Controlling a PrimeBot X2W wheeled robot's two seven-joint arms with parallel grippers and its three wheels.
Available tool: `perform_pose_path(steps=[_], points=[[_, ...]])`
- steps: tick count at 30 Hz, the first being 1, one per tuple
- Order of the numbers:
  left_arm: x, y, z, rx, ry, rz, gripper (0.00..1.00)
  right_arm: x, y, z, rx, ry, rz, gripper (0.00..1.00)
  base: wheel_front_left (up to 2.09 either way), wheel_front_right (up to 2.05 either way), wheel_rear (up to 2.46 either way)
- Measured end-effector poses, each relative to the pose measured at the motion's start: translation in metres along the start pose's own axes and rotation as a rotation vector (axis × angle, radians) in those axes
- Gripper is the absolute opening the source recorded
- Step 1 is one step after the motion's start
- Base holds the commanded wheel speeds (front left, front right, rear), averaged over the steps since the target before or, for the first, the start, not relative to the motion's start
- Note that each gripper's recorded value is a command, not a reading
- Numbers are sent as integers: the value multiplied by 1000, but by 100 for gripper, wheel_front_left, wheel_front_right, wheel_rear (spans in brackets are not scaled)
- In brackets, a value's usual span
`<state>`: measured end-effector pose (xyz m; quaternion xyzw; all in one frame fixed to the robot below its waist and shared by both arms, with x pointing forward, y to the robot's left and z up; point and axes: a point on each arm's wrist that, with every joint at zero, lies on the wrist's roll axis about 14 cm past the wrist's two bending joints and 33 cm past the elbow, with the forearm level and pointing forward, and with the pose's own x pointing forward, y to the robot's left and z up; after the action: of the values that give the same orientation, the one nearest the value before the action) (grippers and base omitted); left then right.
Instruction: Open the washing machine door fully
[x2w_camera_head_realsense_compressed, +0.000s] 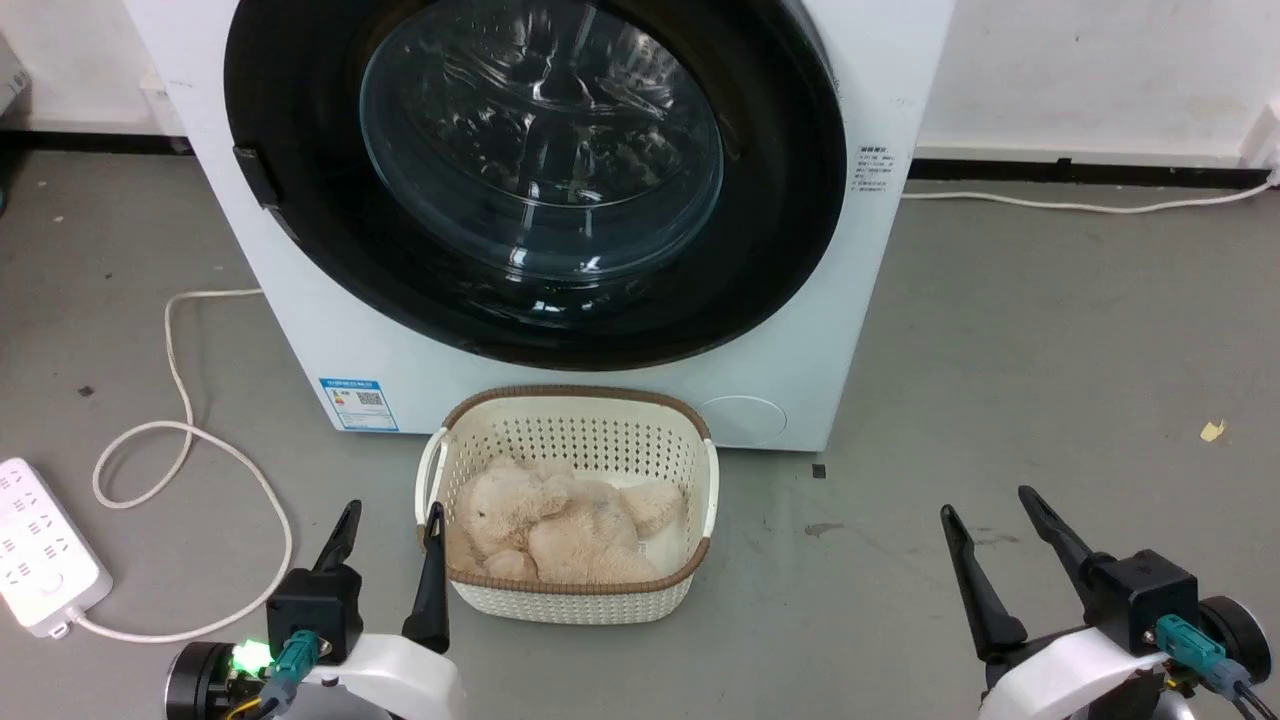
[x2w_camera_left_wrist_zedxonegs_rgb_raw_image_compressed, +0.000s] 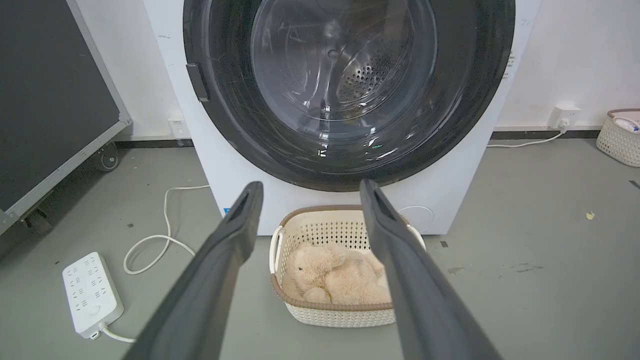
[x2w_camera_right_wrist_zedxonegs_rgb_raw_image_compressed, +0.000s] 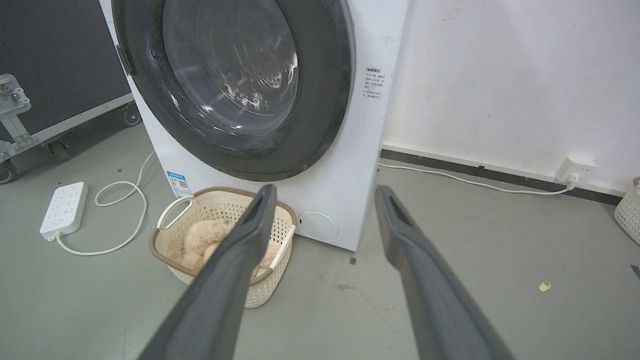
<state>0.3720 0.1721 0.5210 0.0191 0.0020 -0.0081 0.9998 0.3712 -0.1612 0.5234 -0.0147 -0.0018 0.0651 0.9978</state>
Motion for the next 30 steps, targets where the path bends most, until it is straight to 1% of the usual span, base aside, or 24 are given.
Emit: perform_pose_path(steps=[6,19,25,26,27,30], points=[[3,-1,-6,0,9,2,100,7,3,-3,5,2,11,100,0,0,0],[18,-2,-9,2,0,2,100,46,-3,13,25,-55,34,100,0,0,0],[23,-1,-13,3,4,10,100,68,-10,22,78,-79,27,100,0,0,0],[24,0,-14,3,6,12,100,71,-10,23,85,-77,28,47,0,0,0],[24,0,-15,4,5,13,100,75,-11,22,88,-72,31,0,0,0,0],[26,2,-15,5,3,21,100,86,-15,23,104,-67,26,0,0,0,0]])
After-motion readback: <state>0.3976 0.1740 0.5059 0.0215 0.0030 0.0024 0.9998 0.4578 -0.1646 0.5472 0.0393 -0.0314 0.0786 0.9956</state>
